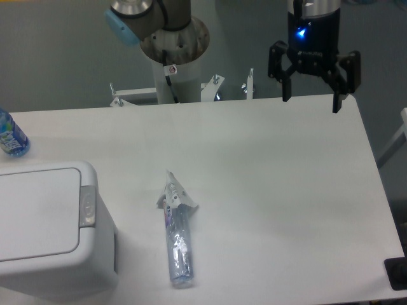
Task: Open the trash can
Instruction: 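Move the open gripper over toward the white trash can lid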
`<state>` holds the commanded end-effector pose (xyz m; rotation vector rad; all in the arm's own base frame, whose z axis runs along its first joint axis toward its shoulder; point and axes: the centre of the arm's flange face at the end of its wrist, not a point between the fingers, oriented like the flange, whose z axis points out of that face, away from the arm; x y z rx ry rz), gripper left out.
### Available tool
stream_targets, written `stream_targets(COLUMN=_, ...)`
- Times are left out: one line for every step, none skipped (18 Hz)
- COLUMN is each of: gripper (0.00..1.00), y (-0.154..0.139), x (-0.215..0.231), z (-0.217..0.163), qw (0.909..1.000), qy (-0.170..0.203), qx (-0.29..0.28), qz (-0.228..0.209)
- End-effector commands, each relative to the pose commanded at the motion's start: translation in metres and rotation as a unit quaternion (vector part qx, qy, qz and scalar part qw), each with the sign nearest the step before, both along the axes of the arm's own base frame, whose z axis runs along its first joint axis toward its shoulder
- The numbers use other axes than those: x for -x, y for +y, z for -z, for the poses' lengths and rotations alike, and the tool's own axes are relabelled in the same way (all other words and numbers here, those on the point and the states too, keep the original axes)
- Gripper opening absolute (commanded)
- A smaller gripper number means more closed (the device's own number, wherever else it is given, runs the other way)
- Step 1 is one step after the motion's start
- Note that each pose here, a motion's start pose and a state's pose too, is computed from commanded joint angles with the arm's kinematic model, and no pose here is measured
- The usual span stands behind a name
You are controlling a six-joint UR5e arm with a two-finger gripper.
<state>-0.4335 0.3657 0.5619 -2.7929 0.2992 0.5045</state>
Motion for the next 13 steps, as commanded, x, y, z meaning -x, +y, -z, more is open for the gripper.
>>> stream_targets(gripper=1.0, y=0.001, x=0.0, z=0.001, qw=1.0, qy=0.0, qx=0.001, qz=0.0)
stream_targets(gripper=1.0, y=0.001, x=0.0, z=0.001, qw=1.0, qy=-0.001, qx=0.0, qz=0.001)
stream_targets(gripper=1.0, y=0.003, x=0.0, z=0.003, qw=1.0, qy=-0.003, qx=0.0, qz=0.002)
stream_targets(gripper=1.0, y=0.011, x=-0.004, z=0.003, qw=1.0, qy=-0.002, qx=0.001, qz=0.008)
stream_targets(gripper=1.0, y=0.018, x=-0.006, z=0.004, qw=1.0, qy=-0.002, qx=-0.001, qz=0.008)
stream_targets(gripper=1.0, y=0.025, x=-0.005, z=0.01, qw=0.9999, qy=-0.012, qx=-0.007, qz=-0.008)
stream_targets(gripper=1.0, y=0.032, x=-0.007, z=0.012, qw=0.9992, qy=-0.022, qx=-0.017, qz=-0.03)
stream_targets(gripper=1.0, y=0.042, x=-0.013, z=0.013, qw=0.9979, qy=-0.029, qx=-0.03, qz=-0.05)
stream_targets(gripper=1.0, y=0.053, x=-0.016, z=0.016, qw=0.9965, qy=-0.033, qx=-0.038, qz=-0.067)
stream_targets(gripper=1.0, y=0.057, x=-0.018, z=0.017, qw=0.9946, qy=-0.037, qx=-0.048, qz=-0.085)
stream_targets(gripper=1.0, y=0.061, x=-0.018, z=0.017, qw=0.9922, qy=-0.045, qx=-0.055, qz=-0.102)
stream_targets(gripper=1.0, y=0.067, x=-0.021, z=0.018, qw=0.9896, qy=-0.054, qx=-0.062, qz=-0.118)
stream_targets(gripper=1.0, y=0.077, x=-0.026, z=0.017, qw=0.9867, qy=-0.063, qx=-0.07, qz=-0.133)
